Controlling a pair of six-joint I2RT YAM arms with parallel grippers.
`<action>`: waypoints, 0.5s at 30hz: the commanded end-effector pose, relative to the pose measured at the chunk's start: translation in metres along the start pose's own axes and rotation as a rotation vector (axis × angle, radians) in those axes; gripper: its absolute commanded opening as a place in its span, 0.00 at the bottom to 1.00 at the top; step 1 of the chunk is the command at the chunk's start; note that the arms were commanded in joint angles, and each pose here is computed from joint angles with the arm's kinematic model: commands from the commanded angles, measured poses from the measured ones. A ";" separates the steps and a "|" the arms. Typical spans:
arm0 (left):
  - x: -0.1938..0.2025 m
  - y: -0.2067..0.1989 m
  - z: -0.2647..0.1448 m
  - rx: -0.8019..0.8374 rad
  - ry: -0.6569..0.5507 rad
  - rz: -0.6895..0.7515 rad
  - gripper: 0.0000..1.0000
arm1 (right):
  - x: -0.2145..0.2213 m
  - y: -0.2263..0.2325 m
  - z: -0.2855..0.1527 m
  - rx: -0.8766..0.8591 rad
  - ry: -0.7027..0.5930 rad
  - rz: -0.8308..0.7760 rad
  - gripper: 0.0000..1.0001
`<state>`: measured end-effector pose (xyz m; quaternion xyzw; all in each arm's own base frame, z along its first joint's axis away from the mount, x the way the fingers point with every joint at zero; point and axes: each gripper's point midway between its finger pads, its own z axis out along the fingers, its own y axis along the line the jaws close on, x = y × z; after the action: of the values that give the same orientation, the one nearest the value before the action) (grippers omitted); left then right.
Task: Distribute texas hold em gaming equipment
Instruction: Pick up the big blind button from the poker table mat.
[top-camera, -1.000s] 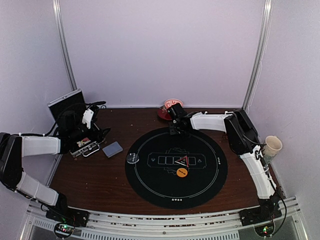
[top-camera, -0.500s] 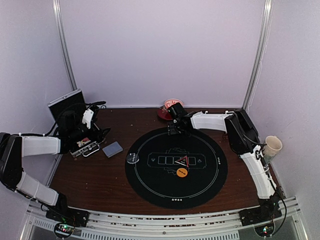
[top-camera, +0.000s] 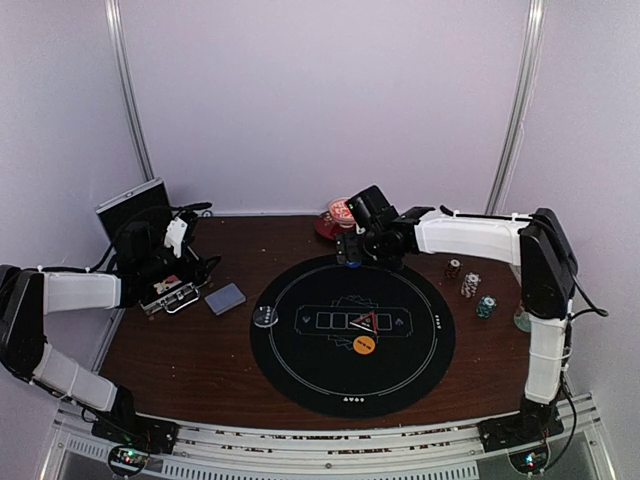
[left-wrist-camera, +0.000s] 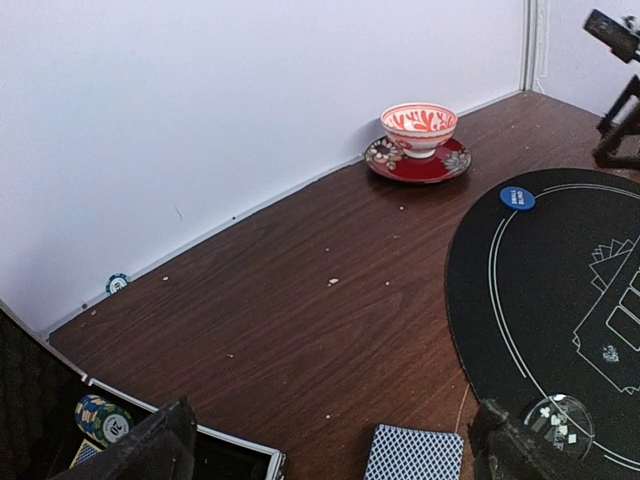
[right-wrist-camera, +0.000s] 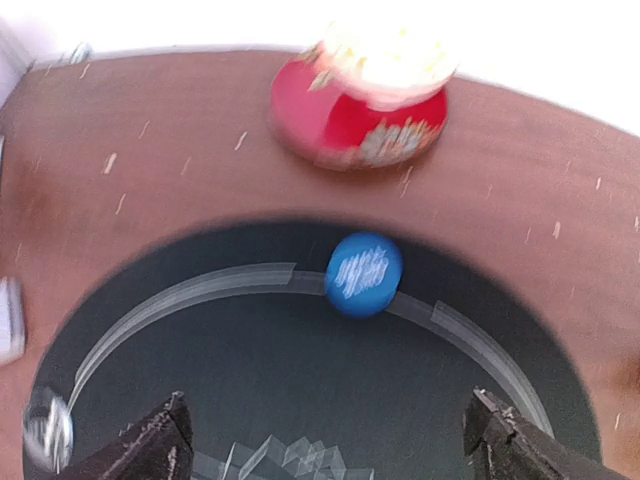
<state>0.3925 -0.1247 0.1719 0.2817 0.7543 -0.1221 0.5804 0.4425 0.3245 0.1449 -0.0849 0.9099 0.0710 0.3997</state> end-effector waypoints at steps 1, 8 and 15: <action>-0.017 0.003 0.000 -0.006 -0.049 0.024 0.98 | 0.075 0.018 -0.029 -0.017 0.099 -0.069 0.96; -0.018 0.004 -0.002 -0.019 -0.054 0.028 0.98 | 0.145 0.023 -0.056 -0.069 0.126 -0.054 0.96; -0.015 0.006 0.001 -0.019 -0.045 0.028 0.98 | 0.181 0.027 -0.054 -0.094 0.159 -0.064 0.92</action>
<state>0.3926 -0.1244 0.1720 0.2813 0.7544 -0.1214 0.5806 0.2749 0.3083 0.0365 -0.1592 0.9402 0.0582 0.2954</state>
